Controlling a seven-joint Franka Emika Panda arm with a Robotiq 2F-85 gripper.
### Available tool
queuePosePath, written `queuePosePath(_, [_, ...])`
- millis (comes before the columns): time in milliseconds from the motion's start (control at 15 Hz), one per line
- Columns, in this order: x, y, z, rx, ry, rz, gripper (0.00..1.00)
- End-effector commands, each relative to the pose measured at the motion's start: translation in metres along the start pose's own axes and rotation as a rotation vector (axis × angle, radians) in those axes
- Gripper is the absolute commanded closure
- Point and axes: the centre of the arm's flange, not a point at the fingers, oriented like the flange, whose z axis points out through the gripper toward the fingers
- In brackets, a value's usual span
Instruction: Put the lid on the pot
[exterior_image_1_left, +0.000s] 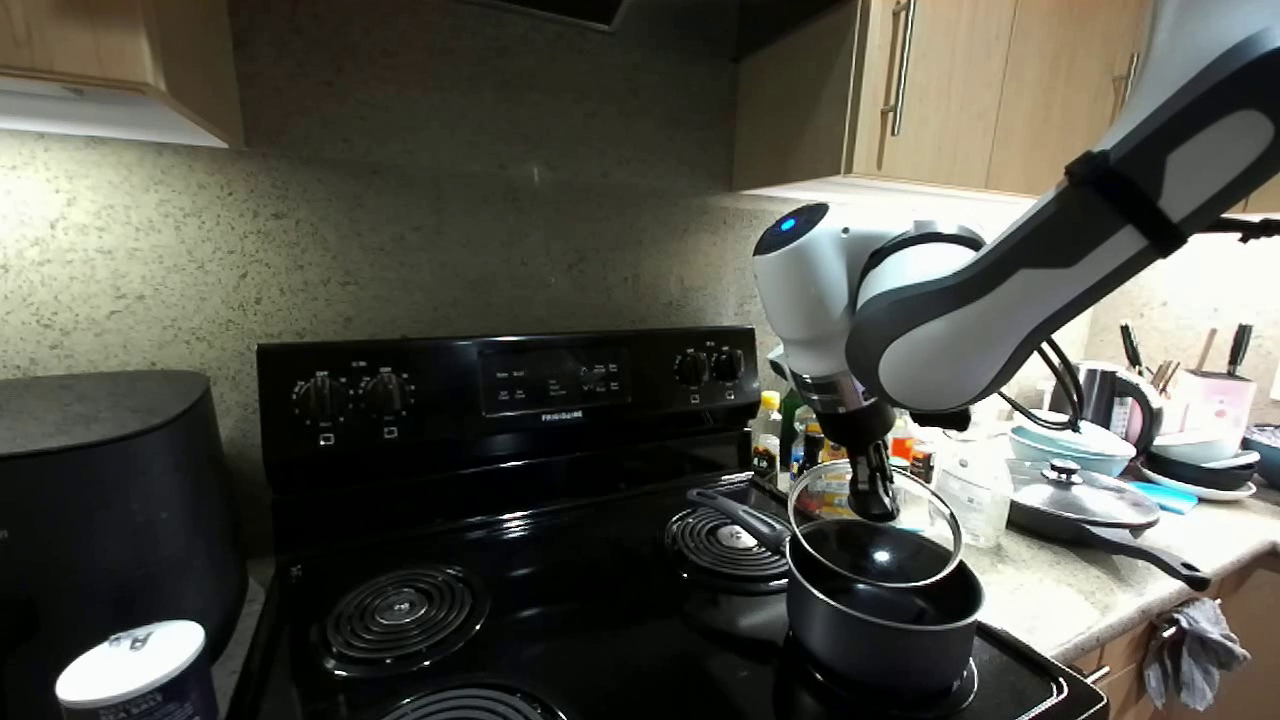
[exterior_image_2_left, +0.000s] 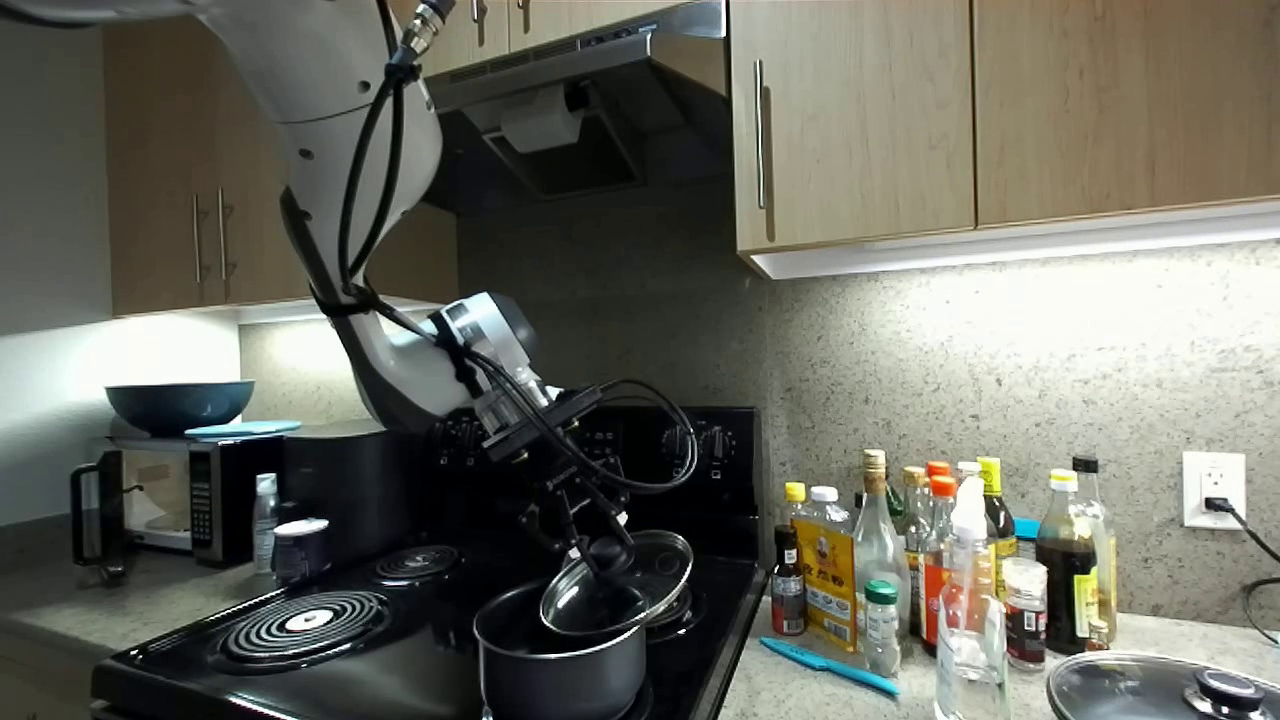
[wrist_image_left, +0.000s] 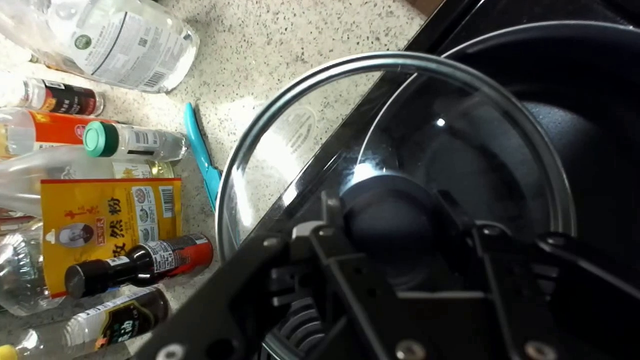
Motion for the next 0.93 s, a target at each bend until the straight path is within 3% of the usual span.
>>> queuePosePath(0, [0.001,-0.008,-0.004,0.033,0.008,-0.158,0.78])
queuePosePath(333, [0.006,-0.018,-0.013,0.069,0.017,-0.342,0.78])
queuePosePath(600, [0.007,-0.017,-0.011,0.093,-0.001,-0.353,0.78])
queuePosePath(667, [0.007,-0.019,-0.011,0.064,0.009,-0.338,0.53])
queuePosePath(800, [0.006,-0.019,-0.011,0.067,0.005,-0.337,0.53])
queuePosePath(867, [0.006,-0.019,-0.009,0.076,0.0,-0.359,0.78])
